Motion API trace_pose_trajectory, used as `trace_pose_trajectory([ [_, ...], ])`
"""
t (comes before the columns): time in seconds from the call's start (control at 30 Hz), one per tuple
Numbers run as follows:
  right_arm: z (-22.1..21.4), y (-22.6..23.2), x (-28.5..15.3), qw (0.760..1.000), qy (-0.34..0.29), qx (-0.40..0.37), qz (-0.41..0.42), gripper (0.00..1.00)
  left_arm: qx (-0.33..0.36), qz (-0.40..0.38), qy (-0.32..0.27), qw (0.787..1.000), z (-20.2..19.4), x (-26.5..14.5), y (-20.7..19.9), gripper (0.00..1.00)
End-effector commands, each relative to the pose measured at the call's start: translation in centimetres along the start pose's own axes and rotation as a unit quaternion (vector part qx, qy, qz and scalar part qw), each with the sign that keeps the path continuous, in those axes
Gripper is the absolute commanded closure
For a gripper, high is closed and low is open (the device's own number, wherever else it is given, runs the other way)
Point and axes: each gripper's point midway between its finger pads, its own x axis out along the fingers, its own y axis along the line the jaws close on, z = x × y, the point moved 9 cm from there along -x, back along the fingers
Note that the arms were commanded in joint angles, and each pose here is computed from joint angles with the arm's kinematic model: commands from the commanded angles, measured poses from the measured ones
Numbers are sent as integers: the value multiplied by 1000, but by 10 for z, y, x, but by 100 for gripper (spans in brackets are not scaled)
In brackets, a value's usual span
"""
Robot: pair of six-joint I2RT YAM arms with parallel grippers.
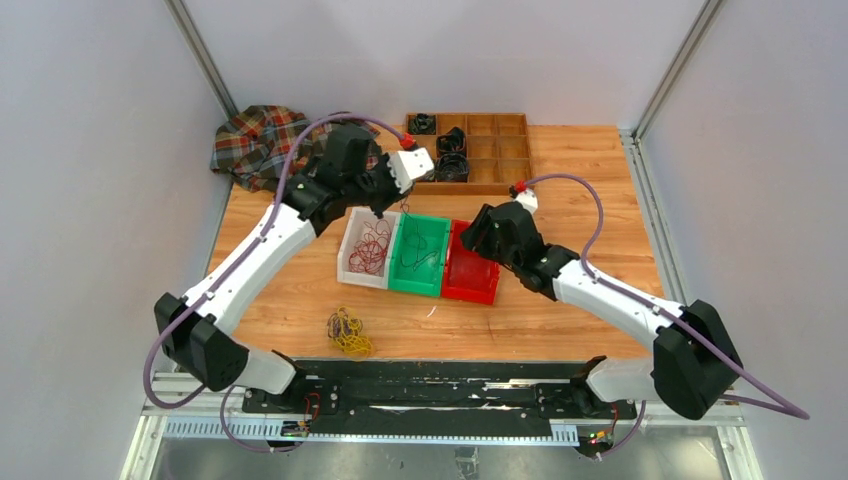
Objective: Untangle the cables
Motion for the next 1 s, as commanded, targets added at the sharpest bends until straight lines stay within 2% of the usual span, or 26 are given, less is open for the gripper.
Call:
trace_pose_trajectory([
  [0.0, 5, -14, -6, 1000, -21, -11, -4, 46, 36, -10, 36, 999, -10, 25, -9, 100],
  [0.17, 9, -25, -13, 999, -37, -6, -7, 47, 46, -59, 87, 993, -33, 63, -35, 100],
  [0.33, 13, -32, -21, 998, -55, -11, -4, 48, 61, -61, 134, 987, -55, 94, -43, 99],
  [0.53, 16, -35, -29, 997, -68, -19, 1, 50, 71, -46, 153, 985, -69, 124, -43, 99],
  [0.7, 18, -36, -34, 997, -77, -23, 4, 51, 50, -91, 183, 978, -84, 133, -56, 98],
  [0.83, 24, -32, -41, 996, -88, -29, 13, 52, 46, -136, 217, 965, -80, 131, -57, 73],
  [0.9, 28, -30, -44, 995, -94, -32, 16, 52, 43, -143, 236, 960, -69, 126, -50, 65],
  [0.97, 32, -28, -47, 995, -96, -36, 18, 52, 31, -145, 235, 961, -58, 116, -44, 45],
])
